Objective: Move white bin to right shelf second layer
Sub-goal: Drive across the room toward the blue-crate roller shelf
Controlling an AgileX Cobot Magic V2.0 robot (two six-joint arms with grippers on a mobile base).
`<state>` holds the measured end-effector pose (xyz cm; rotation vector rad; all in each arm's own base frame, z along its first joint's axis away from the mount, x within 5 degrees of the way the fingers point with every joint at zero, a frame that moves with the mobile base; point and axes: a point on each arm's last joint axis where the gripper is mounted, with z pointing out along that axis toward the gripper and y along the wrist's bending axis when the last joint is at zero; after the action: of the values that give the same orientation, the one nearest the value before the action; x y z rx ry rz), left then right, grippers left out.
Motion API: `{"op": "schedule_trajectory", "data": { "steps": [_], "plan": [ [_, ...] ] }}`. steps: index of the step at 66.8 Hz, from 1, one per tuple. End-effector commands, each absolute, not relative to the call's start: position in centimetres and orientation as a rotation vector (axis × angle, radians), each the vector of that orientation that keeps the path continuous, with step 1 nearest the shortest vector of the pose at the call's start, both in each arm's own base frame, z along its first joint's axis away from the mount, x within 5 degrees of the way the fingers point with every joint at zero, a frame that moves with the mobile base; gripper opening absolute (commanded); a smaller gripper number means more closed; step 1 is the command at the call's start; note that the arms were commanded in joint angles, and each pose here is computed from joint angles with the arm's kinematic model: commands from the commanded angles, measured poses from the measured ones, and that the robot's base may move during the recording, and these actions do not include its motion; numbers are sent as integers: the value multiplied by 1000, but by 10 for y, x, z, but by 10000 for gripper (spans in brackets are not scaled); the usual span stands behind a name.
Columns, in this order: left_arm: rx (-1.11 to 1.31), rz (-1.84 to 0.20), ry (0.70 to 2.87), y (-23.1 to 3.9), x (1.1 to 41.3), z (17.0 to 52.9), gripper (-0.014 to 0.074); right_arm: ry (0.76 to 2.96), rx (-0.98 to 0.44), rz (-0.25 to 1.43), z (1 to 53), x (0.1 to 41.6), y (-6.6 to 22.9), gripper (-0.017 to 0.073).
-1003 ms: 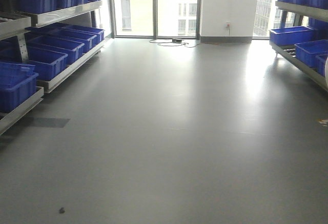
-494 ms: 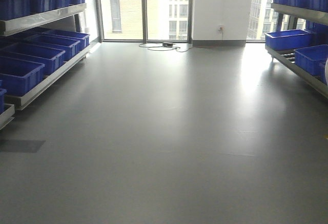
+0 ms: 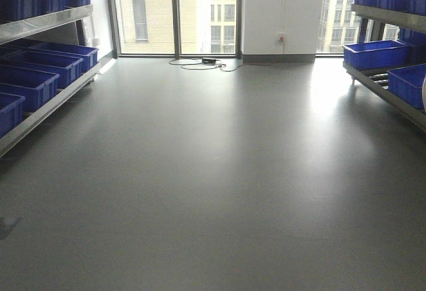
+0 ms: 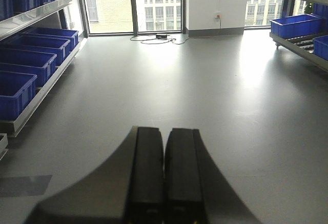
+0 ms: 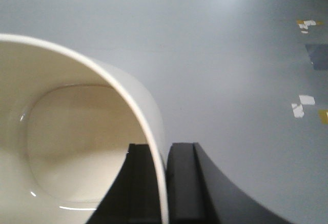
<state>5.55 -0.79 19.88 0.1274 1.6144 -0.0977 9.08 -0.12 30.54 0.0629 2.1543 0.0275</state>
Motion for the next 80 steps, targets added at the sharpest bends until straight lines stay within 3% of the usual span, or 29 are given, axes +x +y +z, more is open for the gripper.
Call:
{"op": "schedule_trajectory", "data": {
  "steps": [1, 80],
  "plan": [
    [123, -105, 1549, -8, 56, 195, 85, 2033, 70, 26, 322, 95, -2, 41],
    [123, -105, 1549, -8, 56, 195, 85, 2034, 70, 26, 322, 95, -2, 41]
  ]
}}
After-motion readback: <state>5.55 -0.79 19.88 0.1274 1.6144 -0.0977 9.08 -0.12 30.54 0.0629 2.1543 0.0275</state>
